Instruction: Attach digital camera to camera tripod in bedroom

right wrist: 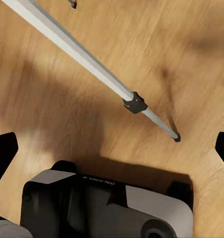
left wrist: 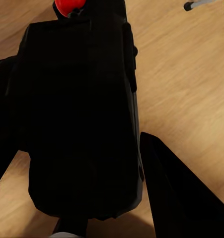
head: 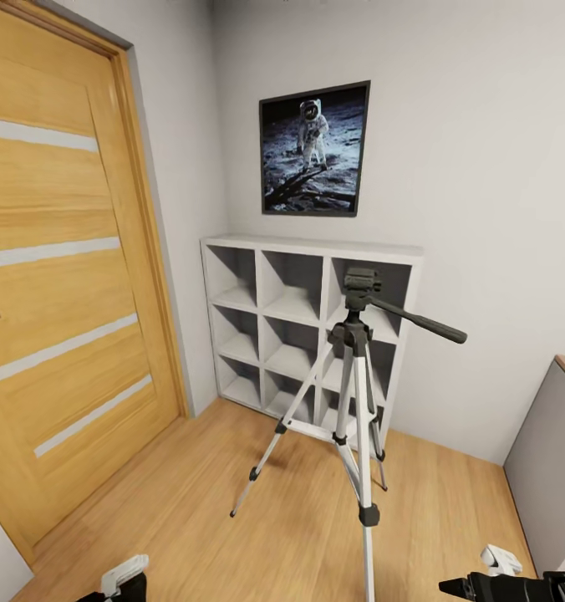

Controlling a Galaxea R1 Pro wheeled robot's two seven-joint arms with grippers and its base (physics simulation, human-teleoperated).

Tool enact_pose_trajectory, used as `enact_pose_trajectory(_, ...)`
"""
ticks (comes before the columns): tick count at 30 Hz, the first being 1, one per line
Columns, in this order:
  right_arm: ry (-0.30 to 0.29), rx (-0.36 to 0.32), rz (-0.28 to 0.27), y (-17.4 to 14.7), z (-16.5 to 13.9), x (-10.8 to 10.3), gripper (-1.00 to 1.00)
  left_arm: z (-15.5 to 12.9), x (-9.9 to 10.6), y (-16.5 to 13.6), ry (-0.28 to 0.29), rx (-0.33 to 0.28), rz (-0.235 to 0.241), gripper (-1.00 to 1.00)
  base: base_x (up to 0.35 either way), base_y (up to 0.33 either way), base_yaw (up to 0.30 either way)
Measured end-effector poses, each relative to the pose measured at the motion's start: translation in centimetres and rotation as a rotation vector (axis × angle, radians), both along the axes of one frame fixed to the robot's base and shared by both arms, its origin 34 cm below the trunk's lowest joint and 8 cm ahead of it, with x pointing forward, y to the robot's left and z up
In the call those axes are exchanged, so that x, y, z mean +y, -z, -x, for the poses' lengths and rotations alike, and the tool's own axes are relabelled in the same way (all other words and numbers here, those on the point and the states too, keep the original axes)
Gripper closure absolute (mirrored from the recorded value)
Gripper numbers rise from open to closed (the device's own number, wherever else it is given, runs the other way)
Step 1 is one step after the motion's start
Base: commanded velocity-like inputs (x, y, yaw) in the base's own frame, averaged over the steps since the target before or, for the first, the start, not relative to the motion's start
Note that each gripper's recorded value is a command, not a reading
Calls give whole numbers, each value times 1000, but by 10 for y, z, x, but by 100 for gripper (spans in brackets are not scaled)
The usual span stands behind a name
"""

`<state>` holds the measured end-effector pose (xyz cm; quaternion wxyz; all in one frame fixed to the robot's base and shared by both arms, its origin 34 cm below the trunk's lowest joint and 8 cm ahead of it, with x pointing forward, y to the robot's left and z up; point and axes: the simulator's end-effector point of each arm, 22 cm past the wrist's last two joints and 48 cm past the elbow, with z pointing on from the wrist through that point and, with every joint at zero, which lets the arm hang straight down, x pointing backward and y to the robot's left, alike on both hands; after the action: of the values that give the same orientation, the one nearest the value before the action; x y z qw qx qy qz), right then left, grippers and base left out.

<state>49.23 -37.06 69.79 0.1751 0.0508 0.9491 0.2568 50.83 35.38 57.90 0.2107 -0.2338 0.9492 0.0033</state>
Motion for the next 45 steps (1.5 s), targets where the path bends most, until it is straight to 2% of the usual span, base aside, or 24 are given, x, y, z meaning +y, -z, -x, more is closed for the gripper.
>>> enact_pose_trajectory(10, 18, 19, 104, 10, 8, -14, -100, 2, -2, -14, 2, 3, -2, 100, 0, 0, 0)
enact_pose_trajectory(15, 41, 31, 187, 15, 11, -29, -100, 2, -3, -21, 2, 2, -1, 100, 0, 0, 0)
enact_pose_trajectory(16, 56, 61, 237, 28, 22, -38, -100, 2, -4, -22, 2, 2, 1, 100, 0, 0, 0)
enact_pose_trajectory(17, 63, 82, 265, 38, 31, -42, -100, 2, -5, -24, 3, 2, 1, 100, 0, 0, 0)
enact_pose_trajectory(19, 67, 123, 292, 53, 50, -45, -100, 2, -5, -27, 4, 2, 1, 100, 0, 0, 0)
enact_pose_trajectory(22, 65, 205, 298, 75, 86, -41, -100, 2, -6, -31, 5, 2, 2, 100, 0, 0, 0)
enact_pose_trajectory(24, 38, 281, 304, 92, 122, -34, -100, 2, -10, -33, 7, 2, 7, 100, 0, 0, 0)
enact_pose_trajectory(26, 9, 299, 313, 98, 139, -30, -100, 2, -15, -35, 8, 3, 13, 100, 0, 0, 0)
enact_pose_trajectory(31, -40, 262, 334, 100, 148, -27, -100, 3, -23, -41, 12, 7, 20, 100, 0, 0, 0)
enact_pose_trajectory(38, -46, 242, 351, 92, 147, -29, -100, 5, -24, -49, 14, 9, 21, 100, 0, 0, 0)
enact_pose_trajectory(39, -42, 220, 383, 92, 144, -36, -100, 5, -24, -50, 14, 9, 21, 100, 0, 0, 0)
enact_pose_trajectory(41, -39, 199, 413, 93, 145, -40, -100, 6, -24, -53, 14, 9, 21, 100, 0, 0, 0)
enact_pose_trajectory(45, -32, 160, 490, 99, 160, -48, -100, 6, -26, -58, 15, 9, 24, 100, 0, 0, 0)
